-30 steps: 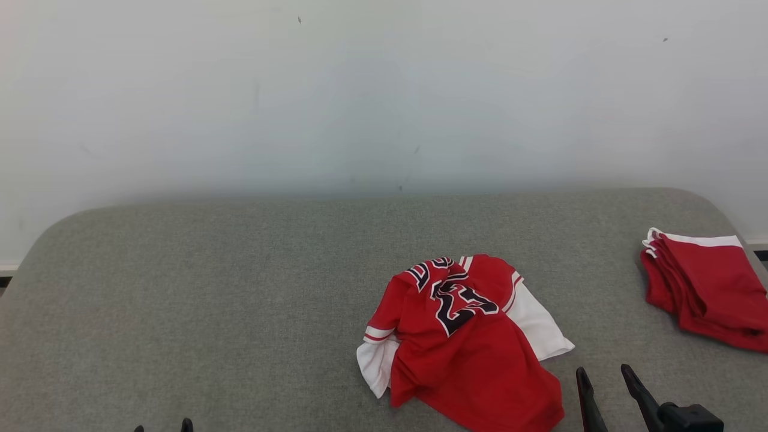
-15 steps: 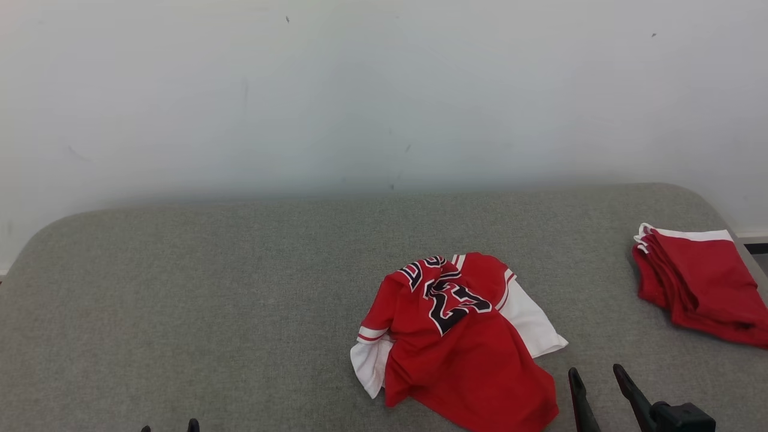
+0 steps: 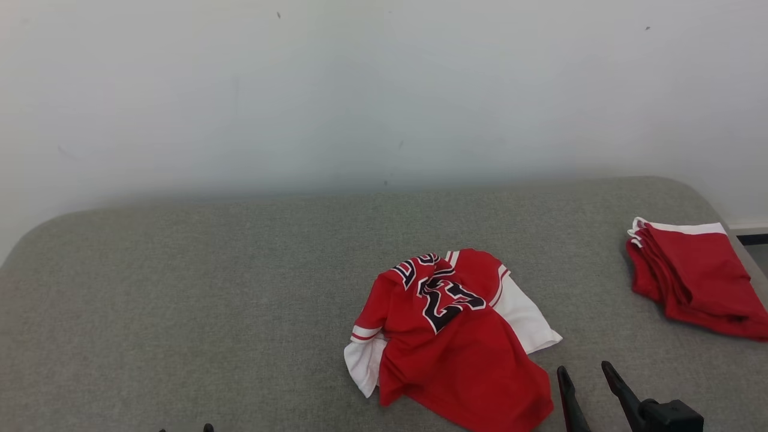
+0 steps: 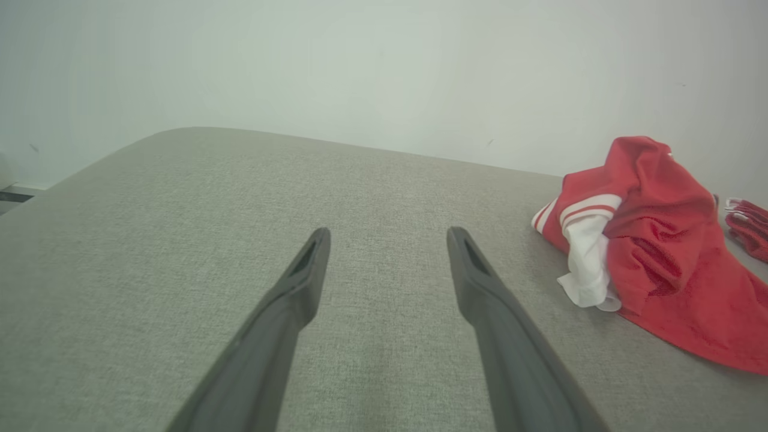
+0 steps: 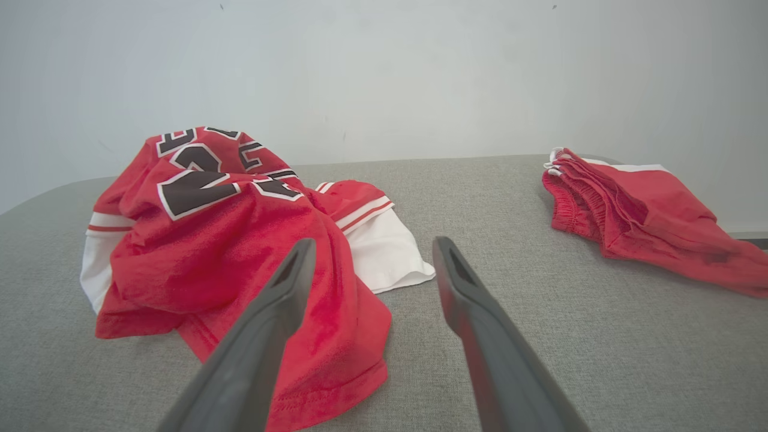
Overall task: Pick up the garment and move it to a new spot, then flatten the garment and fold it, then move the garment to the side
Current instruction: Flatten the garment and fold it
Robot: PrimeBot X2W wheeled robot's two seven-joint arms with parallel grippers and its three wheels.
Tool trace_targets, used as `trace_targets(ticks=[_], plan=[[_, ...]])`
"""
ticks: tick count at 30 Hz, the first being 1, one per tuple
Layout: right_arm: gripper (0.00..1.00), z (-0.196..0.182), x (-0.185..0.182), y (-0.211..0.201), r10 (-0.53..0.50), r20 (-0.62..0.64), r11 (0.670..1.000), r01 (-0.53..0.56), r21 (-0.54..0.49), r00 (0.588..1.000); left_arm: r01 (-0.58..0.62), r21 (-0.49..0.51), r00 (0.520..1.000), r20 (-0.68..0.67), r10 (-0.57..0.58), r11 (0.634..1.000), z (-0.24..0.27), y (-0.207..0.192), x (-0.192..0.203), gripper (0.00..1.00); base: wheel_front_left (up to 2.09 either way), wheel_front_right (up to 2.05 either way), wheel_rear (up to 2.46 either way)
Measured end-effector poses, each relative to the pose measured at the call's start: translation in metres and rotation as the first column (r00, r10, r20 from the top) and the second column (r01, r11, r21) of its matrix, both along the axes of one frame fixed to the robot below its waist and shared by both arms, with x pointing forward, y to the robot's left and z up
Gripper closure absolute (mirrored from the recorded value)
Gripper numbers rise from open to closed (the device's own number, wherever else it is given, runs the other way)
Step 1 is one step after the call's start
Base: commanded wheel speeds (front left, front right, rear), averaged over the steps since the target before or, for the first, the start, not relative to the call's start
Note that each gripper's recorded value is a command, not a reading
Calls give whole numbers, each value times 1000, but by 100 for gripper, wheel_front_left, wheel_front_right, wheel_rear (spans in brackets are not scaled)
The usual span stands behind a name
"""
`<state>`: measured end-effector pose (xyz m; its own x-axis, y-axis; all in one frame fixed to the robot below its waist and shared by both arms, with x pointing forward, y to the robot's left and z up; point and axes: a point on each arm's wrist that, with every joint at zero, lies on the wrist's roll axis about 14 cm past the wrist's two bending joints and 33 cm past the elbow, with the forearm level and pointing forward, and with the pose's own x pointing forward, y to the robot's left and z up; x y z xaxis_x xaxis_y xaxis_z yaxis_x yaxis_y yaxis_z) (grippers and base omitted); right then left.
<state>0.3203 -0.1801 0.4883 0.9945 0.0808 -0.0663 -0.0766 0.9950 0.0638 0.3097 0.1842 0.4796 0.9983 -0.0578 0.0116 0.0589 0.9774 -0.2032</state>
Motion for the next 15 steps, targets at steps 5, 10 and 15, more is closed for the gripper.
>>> trace_targets(ticks=[5, 10, 15], plan=[[0, 1, -1, -2, -8, 2, 1000, 8, 0, 1000, 65, -12, 998, -20, -65, 998, -5, -19, 9, 0, 0, 0, 0], [0, -2, -8, -15, -51, -11, 999, 51, -2, 999, 192, -29, 980, -53, -193, 981, -9, -56, 34, 0, 0, 0, 0], [0, 0, -11, -25, -92, -3, 996, 92, 10, 996, 316, -29, 944, -92, -317, 948, -14, -97, 59, 0, 0, 0, 0]])
